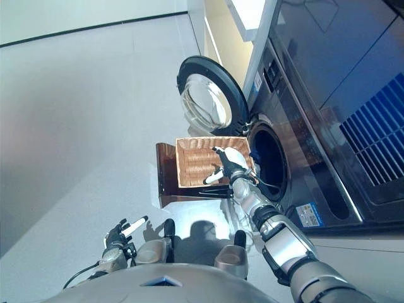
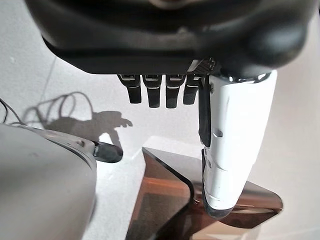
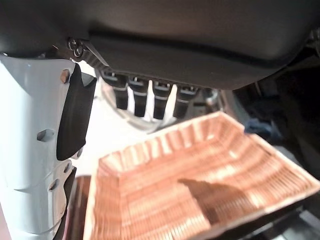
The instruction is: Pick up the clothes and place them into the washing machine
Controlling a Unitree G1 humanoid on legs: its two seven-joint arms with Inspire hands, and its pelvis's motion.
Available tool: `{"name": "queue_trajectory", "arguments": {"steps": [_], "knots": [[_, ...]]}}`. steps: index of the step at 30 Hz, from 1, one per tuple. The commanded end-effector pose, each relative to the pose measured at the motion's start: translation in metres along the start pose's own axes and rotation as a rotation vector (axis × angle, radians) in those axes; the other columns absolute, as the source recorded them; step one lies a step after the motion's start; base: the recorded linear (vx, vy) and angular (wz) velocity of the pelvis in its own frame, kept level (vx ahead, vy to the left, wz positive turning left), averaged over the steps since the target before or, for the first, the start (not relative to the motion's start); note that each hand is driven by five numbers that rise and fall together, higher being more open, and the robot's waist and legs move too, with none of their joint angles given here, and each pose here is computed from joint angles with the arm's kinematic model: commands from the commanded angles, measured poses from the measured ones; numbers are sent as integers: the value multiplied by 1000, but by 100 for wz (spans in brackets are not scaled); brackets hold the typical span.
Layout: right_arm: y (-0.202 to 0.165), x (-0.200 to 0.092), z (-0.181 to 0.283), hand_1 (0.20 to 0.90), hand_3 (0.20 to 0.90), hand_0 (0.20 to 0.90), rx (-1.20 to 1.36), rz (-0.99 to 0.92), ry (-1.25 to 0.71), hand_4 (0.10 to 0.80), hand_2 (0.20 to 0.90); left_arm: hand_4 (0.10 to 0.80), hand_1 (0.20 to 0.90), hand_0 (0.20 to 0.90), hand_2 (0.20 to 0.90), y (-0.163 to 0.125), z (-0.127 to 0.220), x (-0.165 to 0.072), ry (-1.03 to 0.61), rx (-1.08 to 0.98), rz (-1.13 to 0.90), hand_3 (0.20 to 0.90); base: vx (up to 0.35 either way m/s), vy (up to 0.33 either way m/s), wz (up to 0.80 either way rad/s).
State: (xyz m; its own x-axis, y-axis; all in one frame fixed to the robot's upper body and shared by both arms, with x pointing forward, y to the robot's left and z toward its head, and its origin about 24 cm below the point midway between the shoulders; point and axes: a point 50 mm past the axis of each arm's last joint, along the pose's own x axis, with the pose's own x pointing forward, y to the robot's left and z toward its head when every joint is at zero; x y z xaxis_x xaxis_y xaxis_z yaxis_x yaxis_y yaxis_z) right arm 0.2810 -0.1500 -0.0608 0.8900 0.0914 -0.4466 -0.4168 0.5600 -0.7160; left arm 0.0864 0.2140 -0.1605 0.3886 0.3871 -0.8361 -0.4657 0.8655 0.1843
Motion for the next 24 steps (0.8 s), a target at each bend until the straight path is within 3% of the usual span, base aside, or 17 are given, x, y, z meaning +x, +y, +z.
{"name": "queue_trajectory", "arguments": {"steps": [1, 24], "knots": [[-34, 5, 29, 900, 900, 900, 14, -111, -169, 800, 900, 800, 900, 900, 900, 3, 19, 4, -81, 67, -5, 900, 6, -18, 6], [-19, -2, 32, 900, 900, 900, 62, -69, -199, 800, 900, 800, 900, 900, 900, 8, 8, 4, -26, 80, 20, 900, -3, -18, -2]]}}
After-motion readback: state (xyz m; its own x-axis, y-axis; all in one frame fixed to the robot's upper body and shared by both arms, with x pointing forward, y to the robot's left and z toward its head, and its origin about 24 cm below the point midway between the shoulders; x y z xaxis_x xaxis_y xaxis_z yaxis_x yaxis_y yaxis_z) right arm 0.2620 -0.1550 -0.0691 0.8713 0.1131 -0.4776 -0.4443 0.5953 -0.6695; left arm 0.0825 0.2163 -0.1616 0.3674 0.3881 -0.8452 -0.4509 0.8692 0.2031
